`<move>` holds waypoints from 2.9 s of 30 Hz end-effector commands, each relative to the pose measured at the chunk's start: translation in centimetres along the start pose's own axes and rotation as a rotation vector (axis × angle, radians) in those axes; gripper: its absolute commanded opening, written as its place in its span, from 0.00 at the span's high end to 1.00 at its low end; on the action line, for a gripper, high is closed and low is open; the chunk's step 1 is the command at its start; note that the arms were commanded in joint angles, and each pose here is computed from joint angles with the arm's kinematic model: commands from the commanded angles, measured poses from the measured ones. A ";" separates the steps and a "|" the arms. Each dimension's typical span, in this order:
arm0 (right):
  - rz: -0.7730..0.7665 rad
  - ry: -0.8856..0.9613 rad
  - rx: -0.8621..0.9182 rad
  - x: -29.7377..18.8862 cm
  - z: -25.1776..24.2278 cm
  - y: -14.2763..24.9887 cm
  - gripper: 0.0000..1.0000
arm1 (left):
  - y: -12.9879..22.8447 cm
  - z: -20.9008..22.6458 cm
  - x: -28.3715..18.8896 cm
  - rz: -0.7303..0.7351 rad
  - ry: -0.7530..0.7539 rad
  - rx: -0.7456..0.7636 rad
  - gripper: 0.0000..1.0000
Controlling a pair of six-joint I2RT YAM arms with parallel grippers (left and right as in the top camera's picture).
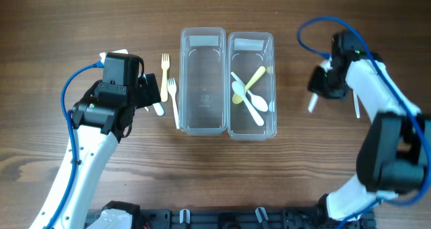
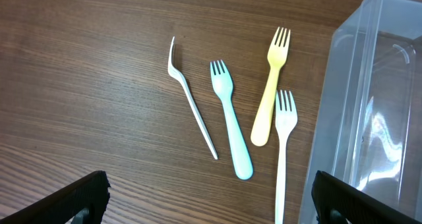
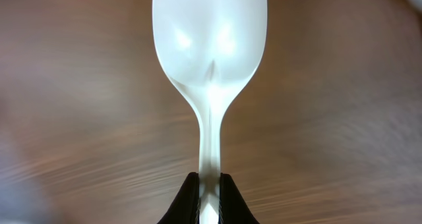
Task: Pack container
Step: 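Grasp another white spoon on the table with the right gripper, then drop the white spoon into the right container, then grasp the last white spoon at the right edge with the right gripper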
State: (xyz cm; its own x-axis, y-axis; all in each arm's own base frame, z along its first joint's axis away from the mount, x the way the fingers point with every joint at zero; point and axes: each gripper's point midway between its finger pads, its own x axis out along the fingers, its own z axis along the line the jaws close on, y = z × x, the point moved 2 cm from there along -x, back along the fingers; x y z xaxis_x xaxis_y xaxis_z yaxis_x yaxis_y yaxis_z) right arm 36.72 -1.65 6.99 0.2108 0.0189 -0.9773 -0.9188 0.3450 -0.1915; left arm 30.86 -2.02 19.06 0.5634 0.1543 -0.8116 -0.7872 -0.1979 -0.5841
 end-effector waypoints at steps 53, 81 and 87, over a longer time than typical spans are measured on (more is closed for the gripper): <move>-0.181 -0.051 -0.402 -4.4 -14.4 -6.0 0.32 | -0.5 0.0 -0.2 -0.008 0.011 -0.008 0.00; 0.106 0.140 -0.294 5.8 -12.4 -3.6 0.90 | -0.5 0.0 -0.2 -0.008 0.011 -0.008 0.00; 0.096 0.057 -0.232 5.8 -11.1 -3.5 0.96 | -0.5 0.0 -0.2 -0.008 0.011 -0.008 0.00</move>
State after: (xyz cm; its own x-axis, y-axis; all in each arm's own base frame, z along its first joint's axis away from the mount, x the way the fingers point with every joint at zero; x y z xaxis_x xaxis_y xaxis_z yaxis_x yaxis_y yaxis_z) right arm 37.46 -14.13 1.83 0.1076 -0.0807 -0.9909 -0.9921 0.0563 -0.1123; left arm 30.85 -2.02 19.07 0.5637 0.1543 -0.8114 -0.7870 -0.1979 -0.5844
